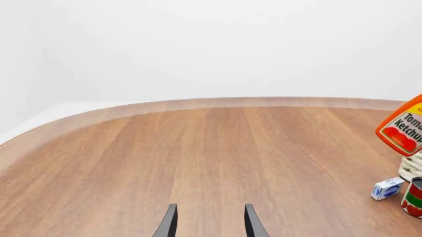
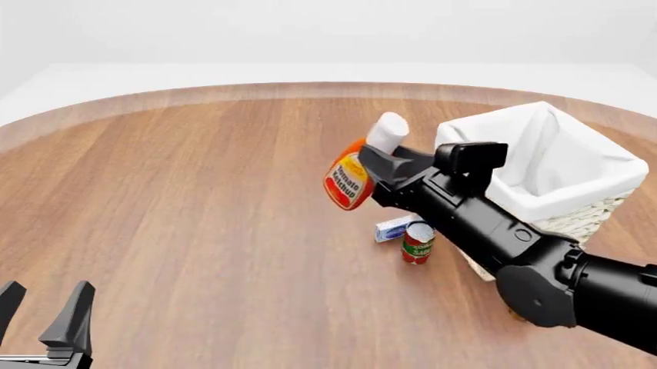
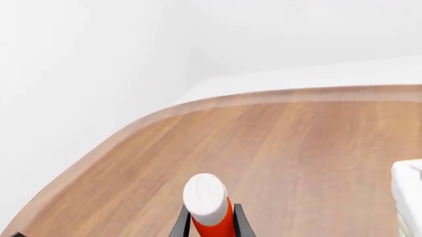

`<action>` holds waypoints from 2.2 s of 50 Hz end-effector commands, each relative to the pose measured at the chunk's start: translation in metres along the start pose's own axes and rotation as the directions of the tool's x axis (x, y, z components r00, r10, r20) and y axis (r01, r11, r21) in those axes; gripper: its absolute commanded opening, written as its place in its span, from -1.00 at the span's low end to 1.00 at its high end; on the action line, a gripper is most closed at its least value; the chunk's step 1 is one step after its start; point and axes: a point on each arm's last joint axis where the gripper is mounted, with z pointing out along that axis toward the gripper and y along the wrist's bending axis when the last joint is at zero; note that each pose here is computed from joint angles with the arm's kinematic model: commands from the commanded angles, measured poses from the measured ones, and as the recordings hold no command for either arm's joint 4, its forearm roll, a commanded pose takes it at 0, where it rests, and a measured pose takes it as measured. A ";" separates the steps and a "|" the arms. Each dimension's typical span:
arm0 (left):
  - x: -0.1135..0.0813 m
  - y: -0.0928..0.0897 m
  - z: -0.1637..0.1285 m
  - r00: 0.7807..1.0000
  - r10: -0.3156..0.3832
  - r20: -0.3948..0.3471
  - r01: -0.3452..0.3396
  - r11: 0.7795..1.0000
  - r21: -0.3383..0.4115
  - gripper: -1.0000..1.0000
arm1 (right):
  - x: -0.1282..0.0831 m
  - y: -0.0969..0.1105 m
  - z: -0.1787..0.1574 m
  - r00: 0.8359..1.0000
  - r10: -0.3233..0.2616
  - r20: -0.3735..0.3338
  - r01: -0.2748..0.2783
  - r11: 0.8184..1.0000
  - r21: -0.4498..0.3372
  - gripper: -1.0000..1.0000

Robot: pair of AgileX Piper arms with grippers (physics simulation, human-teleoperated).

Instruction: Pick up the ketchup, and put it in the basket.

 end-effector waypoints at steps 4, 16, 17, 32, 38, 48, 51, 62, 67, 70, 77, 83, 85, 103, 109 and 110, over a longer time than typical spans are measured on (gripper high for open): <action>0.000 0.000 0.000 1.000 0.000 0.000 0.000 1.000 0.000 1.00 | -0.013 -0.010 -0.010 0.998 0.036 0.054 -0.038 0.999 0.035 -1.00; 0.000 0.000 0.000 1.000 0.000 0.000 0.000 1.000 0.000 1.00 | -0.026 -0.018 -0.018 0.994 0.049 0.096 -0.055 0.996 0.065 -1.00; 0.000 0.000 0.000 1.000 0.000 0.000 0.000 1.000 0.000 1.00 | -0.027 -0.019 -0.019 0.994 0.050 0.099 -0.057 0.996 0.069 -1.00; 0.000 0.000 0.000 1.000 0.000 0.000 0.000 1.000 0.000 1.00 | -0.047 -0.036 -0.034 0.983 0.065 0.172 -0.090 0.986 0.139 -1.00; 0.000 0.000 0.000 1.000 0.000 0.000 0.000 1.000 0.000 1.00 | -0.053 -0.041 -0.039 0.978 0.065 0.197 -0.097 0.982 0.160 -1.00; 0.000 0.000 0.000 1.000 0.000 0.000 0.000 1.000 0.000 1.00 | -0.064 -0.049 -0.057 0.964 0.050 0.261 -0.103 0.975 0.196 -1.00; 0.000 0.000 0.000 1.000 0.000 0.000 0.000 1.000 0.000 1.00 | -0.066 -0.051 -0.061 0.960 0.050 0.275 -0.109 0.972 0.206 -1.00; 0.000 0.000 0.000 1.000 0.000 0.000 0.000 1.000 0.000 1.00 | -0.074 -0.059 -0.082 0.946 0.001 0.324 -0.092 0.960 0.265 -1.00; 0.000 0.000 0.000 1.000 0.000 0.000 0.000 1.000 0.000 1.00 | -0.075 -0.061 -0.087 0.943 -0.016 0.334 -0.083 0.956 0.280 -1.00; 0.000 0.000 0.000 1.000 0.000 0.000 0.000 1.000 0.000 1.00 | -0.077 -0.063 -0.097 0.937 -0.052 0.347 -0.063 0.948 0.311 -1.00; 0.000 0.000 0.000 1.000 0.000 0.000 0.000 1.000 0.000 1.00 | -0.081 -0.067 -0.110 0.926 -0.096 0.366 -0.045 0.933 0.358 -1.00; 0.000 0.000 0.000 1.000 0.000 0.000 0.000 1.000 0.000 1.00 | -0.082 -0.068 -0.114 0.922 -0.114 0.369 -0.035 0.926 0.375 -1.00; 0.000 0.000 0.000 1.000 0.000 0.000 0.000 1.000 0.000 1.00 | -0.082 -0.068 -0.115 0.921 -0.118 0.370 -0.033 0.925 0.377 -1.00; 0.000 0.000 0.000 1.000 0.000 0.000 0.000 1.000 0.000 1.00 | -0.083 -0.081 -0.111 0.930 -0.168 0.327 0.006 0.896 0.444 -1.00; 0.000 0.000 0.000 1.000 0.000 0.000 0.000 1.000 0.000 1.00 | -0.082 -0.087 -0.109 0.935 -0.182 0.303 0.018 0.882 0.472 -1.00; 0.000 0.000 0.000 1.000 0.000 0.000 0.000 1.000 0.000 1.00 | -0.083 -0.088 -0.108 0.936 -0.182 0.300 0.020 0.880 0.474 -1.00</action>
